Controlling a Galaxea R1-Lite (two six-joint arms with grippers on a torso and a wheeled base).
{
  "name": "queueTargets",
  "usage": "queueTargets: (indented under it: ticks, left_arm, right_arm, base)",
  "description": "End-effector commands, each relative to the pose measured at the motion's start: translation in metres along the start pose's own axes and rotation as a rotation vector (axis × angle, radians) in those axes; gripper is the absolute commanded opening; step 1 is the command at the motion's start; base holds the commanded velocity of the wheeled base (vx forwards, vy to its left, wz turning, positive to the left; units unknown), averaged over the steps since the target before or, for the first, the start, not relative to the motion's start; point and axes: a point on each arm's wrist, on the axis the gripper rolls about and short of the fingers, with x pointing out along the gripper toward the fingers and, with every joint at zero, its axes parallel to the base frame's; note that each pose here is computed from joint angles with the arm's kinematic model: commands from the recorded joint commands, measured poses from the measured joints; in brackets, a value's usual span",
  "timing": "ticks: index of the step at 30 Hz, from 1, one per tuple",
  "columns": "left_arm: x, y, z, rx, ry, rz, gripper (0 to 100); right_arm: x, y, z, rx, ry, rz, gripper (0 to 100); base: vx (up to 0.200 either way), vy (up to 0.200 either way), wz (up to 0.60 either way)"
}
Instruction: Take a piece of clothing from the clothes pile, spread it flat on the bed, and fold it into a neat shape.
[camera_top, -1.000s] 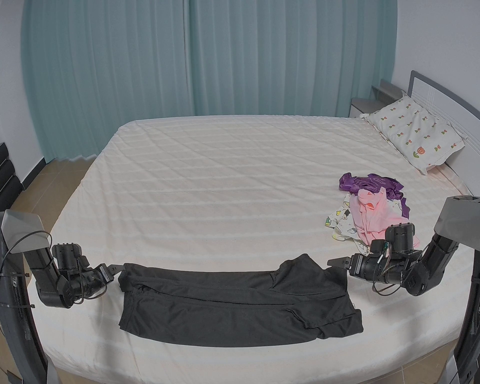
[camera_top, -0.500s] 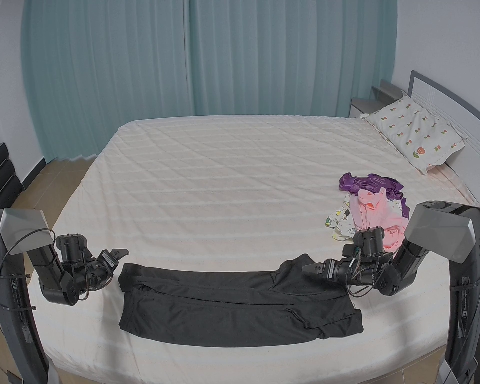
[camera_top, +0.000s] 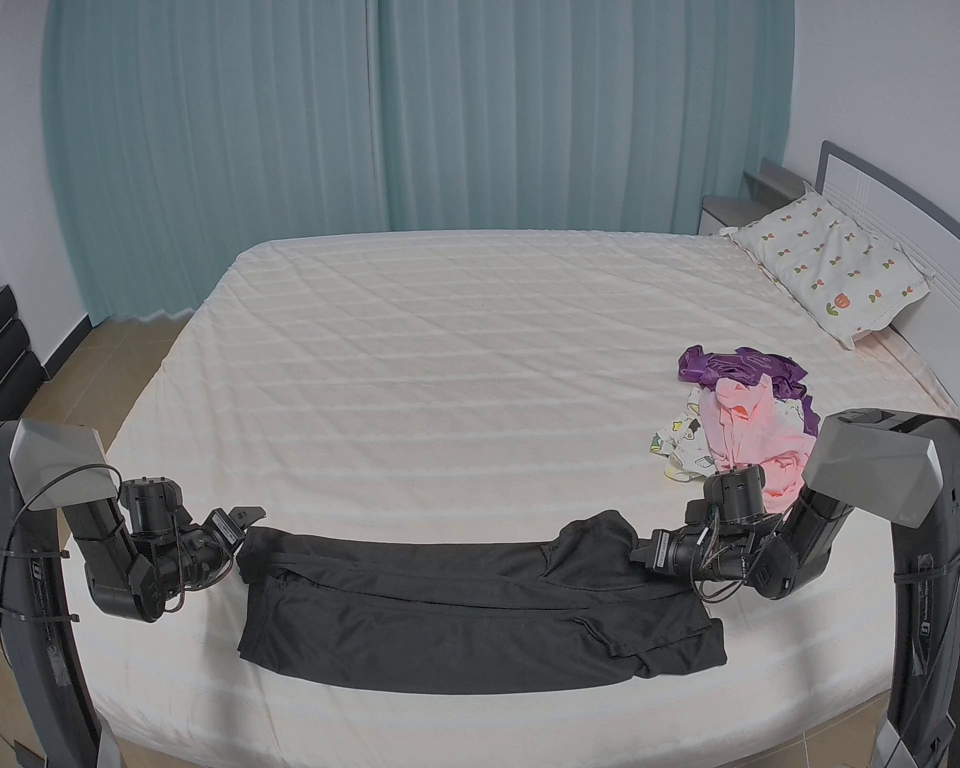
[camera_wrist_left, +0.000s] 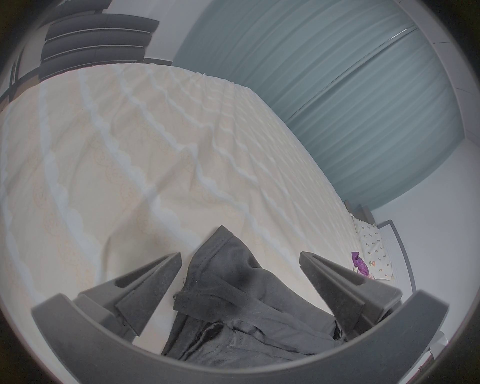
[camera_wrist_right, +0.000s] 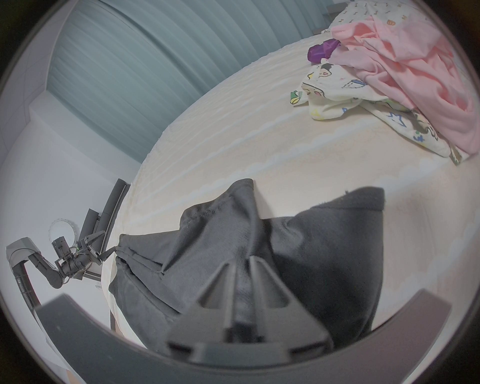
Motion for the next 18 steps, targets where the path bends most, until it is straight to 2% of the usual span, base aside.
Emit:
queueTargets:
  ticks: [1, 6, 14, 15, 18]
  left_arm:
    - [0.0, 0.002, -0.003, -0.003, 0.01, 0.008, 100]
    - [0.0, 0.002, -0.003, -0.003, 0.01, 0.008, 100]
    - [0.0, 0.002, -0.003, -0.003, 0.01, 0.008, 100]
    - [0.0, 0.002, -0.003, -0.003, 0.01, 0.008, 100]
    - [0.0, 0.002, -0.003, -0.003, 0.01, 0.008, 100]
  right_arm:
    - [-0.017, 0.0, 0.002, 0.007, -0.004, -0.007, 0]
    - [-0.033, -0.002, 0.005, 0.019, -0.014, -0.014, 0]
    - [-0.034, -0.008, 0.004, 0.029, -0.009, -0.02, 0]
    - [-0.035, -0.007, 0.005, 0.028, -0.013, -0.018, 100]
    - [-0.036, -0.008, 0.002, 0.027, -0.012, -0.02, 100]
  base:
    - [0.0, 0.0, 0.0]
    - [0.0, 0.0, 0.0]
    - [0.0, 0.0, 0.0]
    - [0.0, 0.0, 0.0]
    - [0.0, 0.0, 0.0]
